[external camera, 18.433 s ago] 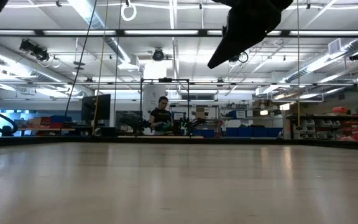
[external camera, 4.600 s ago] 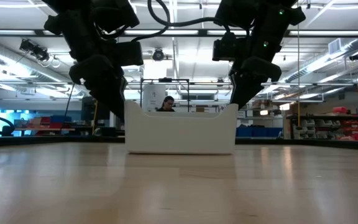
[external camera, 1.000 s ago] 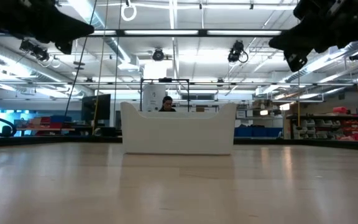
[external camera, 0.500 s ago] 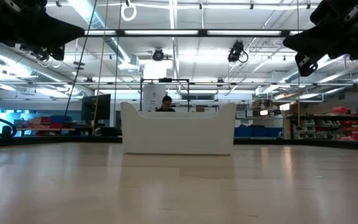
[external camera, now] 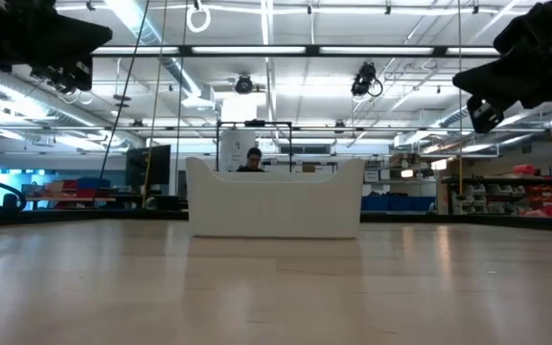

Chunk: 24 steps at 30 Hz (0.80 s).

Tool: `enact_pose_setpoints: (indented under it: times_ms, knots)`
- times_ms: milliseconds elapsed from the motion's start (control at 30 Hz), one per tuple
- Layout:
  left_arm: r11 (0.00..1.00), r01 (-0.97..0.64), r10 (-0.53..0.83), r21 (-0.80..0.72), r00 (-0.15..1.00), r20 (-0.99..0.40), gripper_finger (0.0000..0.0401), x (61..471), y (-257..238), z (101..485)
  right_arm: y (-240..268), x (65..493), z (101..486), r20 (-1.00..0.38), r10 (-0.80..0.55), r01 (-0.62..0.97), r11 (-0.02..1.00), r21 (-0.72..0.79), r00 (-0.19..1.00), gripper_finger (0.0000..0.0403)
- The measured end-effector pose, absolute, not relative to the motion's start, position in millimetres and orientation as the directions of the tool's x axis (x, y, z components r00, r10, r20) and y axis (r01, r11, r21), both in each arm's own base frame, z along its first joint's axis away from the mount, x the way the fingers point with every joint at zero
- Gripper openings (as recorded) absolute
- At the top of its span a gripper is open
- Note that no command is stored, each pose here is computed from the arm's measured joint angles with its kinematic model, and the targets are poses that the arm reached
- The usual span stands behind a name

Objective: Pick and place USB-C Cables
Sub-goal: Return to Home Position

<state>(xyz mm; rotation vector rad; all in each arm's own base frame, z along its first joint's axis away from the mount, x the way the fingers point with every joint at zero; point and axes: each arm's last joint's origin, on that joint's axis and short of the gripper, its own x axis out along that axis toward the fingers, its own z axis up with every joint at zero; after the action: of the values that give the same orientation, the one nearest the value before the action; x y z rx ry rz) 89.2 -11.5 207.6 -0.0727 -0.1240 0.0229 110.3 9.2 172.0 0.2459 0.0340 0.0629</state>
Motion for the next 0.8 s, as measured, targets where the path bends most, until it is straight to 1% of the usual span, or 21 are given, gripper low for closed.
enact_pose_setpoints:
  times_ms: [100, 233, 367, 533, 800]
  knots:
    - [0.997, 0.001, 0.010, -0.082, 0.991, 0.132, 0.0009, 90, -12, 196, 9, 108, 165, -0.028, 0.067, -0.058, 0.965, 0.255, 0.997, 0.0010]
    - [0.996, -0.001, 0.013, -0.093, 0.992, 0.127, 0.0009, 95, -13, 178, 9, 107, 165, -0.025, 0.067, -0.058, 0.965, 0.257, 0.997, 0.0010]
    - [0.996, 0.006, 0.005, -0.084, 0.992, 0.127, 0.0010, 95, -13, 178, 9, 106, 164, -0.032, 0.066, -0.057, 0.968, 0.244, 0.997, 0.0010]
    - [0.997, 0.076, -0.072, -0.015, 0.983, 0.169, 0.0010, 95, -15, 182, 9, 106, 162, -0.051, 0.067, -0.053, 0.971, 0.232, 0.996, 0.0010]
    - [0.983, 0.181, -0.182, 0.022, 0.970, 0.163, 0.0010, 94, -19, 181, 10, 106, 163, -0.038, 0.112, -0.101, 0.969, 0.227, 0.993, 0.0005]
